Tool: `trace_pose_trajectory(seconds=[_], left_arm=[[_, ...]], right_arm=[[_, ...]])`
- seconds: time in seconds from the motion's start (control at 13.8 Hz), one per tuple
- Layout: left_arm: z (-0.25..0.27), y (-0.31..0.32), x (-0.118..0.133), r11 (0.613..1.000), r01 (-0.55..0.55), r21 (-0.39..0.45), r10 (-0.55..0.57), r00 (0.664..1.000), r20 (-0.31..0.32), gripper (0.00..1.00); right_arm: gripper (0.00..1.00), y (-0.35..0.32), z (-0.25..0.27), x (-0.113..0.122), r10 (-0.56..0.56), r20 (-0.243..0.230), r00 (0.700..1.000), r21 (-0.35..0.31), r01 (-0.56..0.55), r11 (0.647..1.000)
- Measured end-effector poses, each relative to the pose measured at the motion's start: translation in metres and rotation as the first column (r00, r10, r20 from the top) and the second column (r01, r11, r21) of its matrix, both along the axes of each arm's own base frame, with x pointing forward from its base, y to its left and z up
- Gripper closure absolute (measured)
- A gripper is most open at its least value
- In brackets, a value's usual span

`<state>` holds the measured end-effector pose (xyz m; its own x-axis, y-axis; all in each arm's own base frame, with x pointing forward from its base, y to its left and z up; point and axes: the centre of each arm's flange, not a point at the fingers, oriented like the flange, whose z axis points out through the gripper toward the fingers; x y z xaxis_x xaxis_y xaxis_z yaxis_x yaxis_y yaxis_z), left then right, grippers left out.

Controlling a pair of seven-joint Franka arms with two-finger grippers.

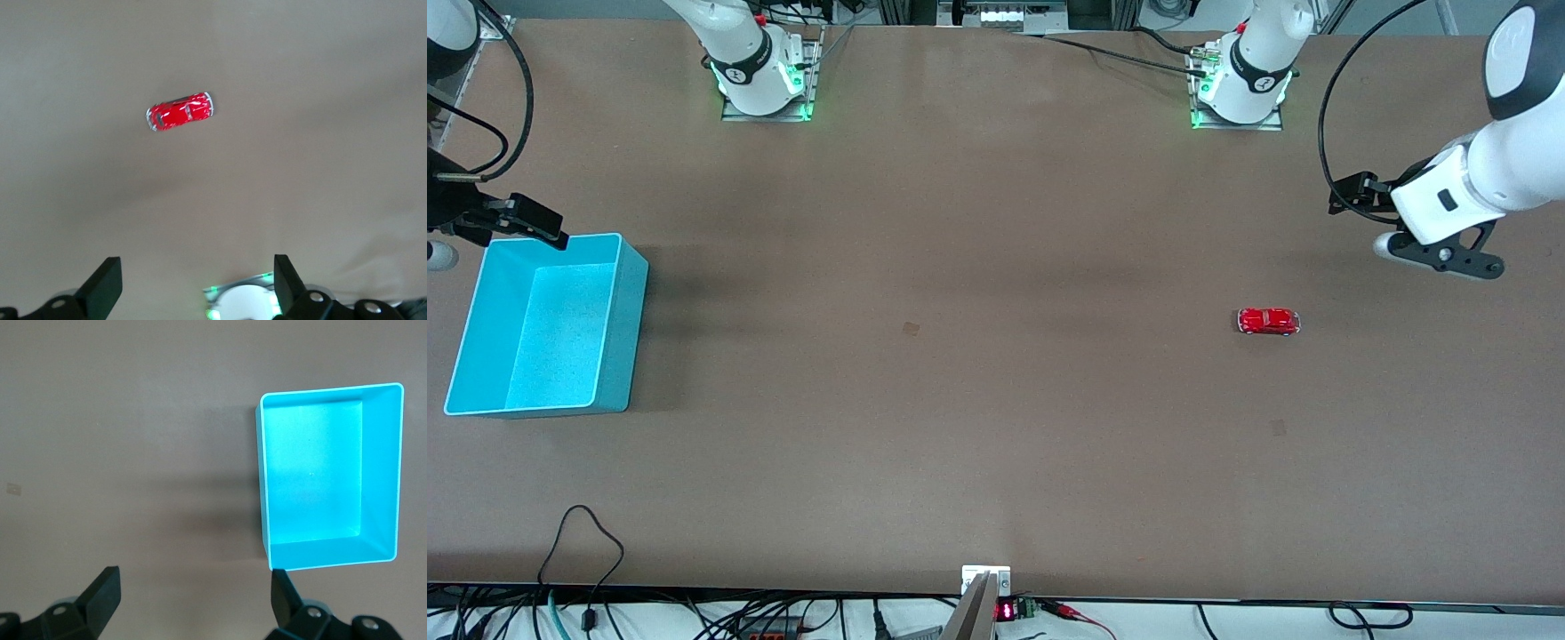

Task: Wind red beetle toy and store in blue box
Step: 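Reach the left gripper down onto the red beetle car and grasp it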

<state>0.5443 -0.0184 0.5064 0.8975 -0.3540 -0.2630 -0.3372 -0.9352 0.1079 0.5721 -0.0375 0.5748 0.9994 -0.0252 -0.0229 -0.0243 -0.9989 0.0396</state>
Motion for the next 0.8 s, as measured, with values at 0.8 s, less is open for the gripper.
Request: trace_pose_trajectory(seconds=[0.8], left_arm=[[-0.188, 0.049, 0.004, 0.64, 0.761, -0.105, -0.734, 0.647, 0.208, 0.0]], right_arm=[[0.0, 0.0, 0.001, 0.0, -0.001, 0.002, 1.0, 0.0, 0.001, 1.0]])
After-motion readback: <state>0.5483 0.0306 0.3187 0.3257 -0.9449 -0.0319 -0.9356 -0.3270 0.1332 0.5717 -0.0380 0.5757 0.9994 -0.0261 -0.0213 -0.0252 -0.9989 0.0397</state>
